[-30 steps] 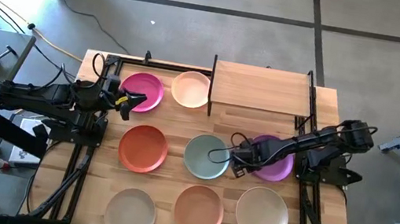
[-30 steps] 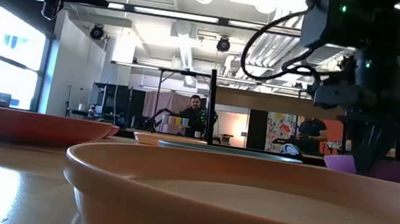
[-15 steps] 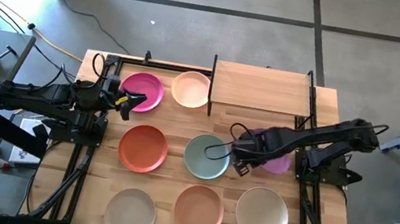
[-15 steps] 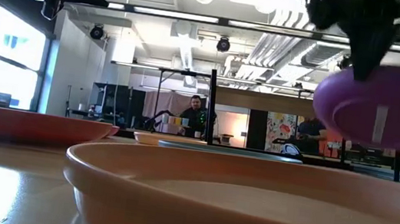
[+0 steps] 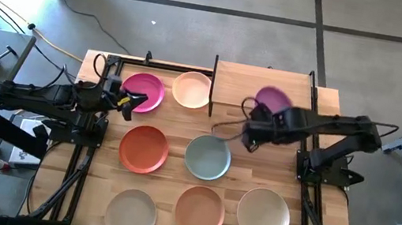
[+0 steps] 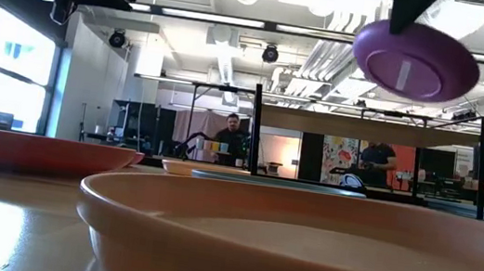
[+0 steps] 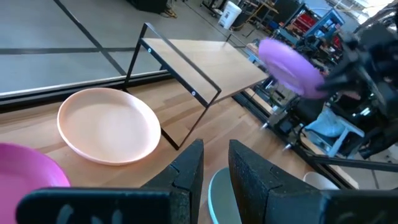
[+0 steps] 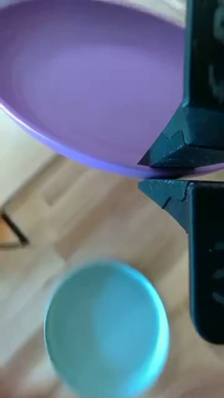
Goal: Place and stack plates onto a shelf
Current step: Put the violet plate on the shelf
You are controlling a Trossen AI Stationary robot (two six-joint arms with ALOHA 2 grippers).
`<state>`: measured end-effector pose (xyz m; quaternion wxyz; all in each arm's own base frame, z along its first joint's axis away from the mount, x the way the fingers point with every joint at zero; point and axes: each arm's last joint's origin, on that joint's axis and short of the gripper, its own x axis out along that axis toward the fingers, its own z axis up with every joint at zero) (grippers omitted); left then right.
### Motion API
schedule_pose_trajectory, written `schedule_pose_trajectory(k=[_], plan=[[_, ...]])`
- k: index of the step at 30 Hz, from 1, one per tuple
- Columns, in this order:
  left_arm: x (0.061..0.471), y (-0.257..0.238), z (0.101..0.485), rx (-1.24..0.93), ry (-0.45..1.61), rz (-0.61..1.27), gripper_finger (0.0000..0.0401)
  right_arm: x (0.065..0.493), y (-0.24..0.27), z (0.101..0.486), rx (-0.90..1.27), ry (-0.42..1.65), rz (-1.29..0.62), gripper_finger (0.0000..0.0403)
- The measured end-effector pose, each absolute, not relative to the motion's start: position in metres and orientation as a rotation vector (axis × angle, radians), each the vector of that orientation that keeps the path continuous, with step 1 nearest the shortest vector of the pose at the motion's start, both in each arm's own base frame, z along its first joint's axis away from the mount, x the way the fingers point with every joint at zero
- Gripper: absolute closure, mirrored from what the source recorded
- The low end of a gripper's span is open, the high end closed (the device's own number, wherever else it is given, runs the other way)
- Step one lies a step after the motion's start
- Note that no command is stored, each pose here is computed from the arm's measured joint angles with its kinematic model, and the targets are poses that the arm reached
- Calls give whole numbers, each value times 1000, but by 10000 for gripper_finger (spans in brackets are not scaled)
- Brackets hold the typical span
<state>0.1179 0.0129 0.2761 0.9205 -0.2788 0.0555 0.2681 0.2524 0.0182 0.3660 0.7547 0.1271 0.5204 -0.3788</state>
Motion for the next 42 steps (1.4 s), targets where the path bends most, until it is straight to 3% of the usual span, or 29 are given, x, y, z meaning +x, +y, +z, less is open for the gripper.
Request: schedule_pose_trajectory(k=[15, 37, 42], plan=[[126, 13, 271, -561, 162, 562, 336, 243, -72, 318, 141, 1428, -893, 403], [126, 13, 271, -568, 159, 562, 336, 231, -125, 296, 342, 1451, -763, 401], [127, 12, 271, -573, 167, 543, 336, 230, -128, 296, 339, 1454, -764, 377]])
